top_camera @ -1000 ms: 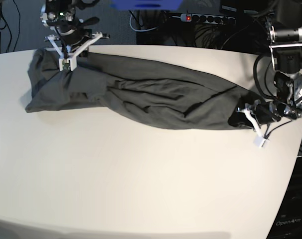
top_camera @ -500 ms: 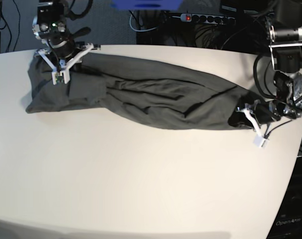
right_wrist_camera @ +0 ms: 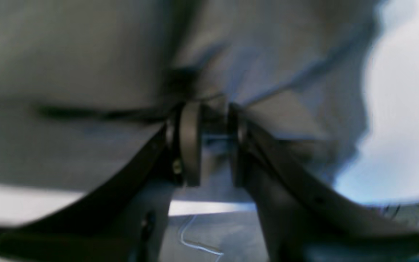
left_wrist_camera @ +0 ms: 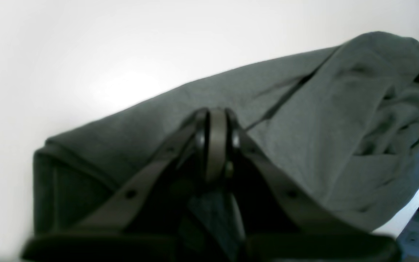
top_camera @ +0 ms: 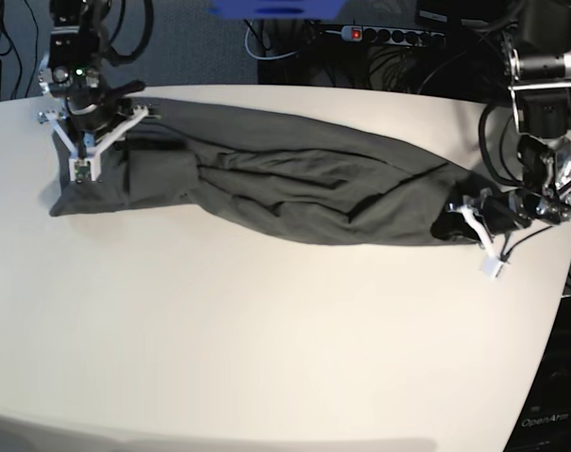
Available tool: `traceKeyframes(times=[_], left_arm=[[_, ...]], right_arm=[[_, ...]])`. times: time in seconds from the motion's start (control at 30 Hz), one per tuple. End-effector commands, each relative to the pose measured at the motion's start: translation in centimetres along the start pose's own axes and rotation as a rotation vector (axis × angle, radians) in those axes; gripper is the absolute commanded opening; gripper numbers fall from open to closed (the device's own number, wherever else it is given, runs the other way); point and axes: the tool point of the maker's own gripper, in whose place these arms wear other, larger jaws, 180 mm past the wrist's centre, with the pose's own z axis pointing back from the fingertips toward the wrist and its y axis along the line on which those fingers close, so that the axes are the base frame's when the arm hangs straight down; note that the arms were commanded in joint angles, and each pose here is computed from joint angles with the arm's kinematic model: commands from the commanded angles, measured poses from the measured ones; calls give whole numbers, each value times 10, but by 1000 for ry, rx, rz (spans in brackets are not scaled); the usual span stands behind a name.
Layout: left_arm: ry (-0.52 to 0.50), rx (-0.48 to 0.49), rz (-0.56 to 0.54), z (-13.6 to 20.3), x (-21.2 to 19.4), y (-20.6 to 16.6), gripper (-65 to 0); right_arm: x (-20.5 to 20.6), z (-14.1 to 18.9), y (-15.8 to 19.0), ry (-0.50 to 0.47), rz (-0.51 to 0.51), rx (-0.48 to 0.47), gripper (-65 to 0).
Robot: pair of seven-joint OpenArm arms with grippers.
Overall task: Fold the T-shirt properly
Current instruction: 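Lift the right gripper and fold the fabric over the strip end, then press the strip end down with the right gripper and straighten it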
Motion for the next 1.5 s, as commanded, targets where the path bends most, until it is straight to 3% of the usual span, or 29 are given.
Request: traceKeyframes(times=[0.0,0.33,0.43,0.9,1.03,1.2,1.47], left_arm=[[514,179,-8,13,-125,30,-628],[513,177,-7,13,-125,30,-628],[513,177,-7,13,-125,30,-628],[513,178,-6,13,-125,30,-628],[514,178,-5,13,-125,30,-628],[513,179,-4,13,-125,30,-628],[513,179,-4,13,-125,30,-628]], right_arm=[[9,4,-6,-43,-7,-20,-524],[30,6,-24,-128,28,-63,-528],[43,6,-32,-154,50,-79,-566],[104,2,-14,-252,86,-21,-582],[104,0,-4,-248,62,3,-583],[99,-2,21,-239,105,71,-583],[68,-22,38,-141,106,115,-583]])
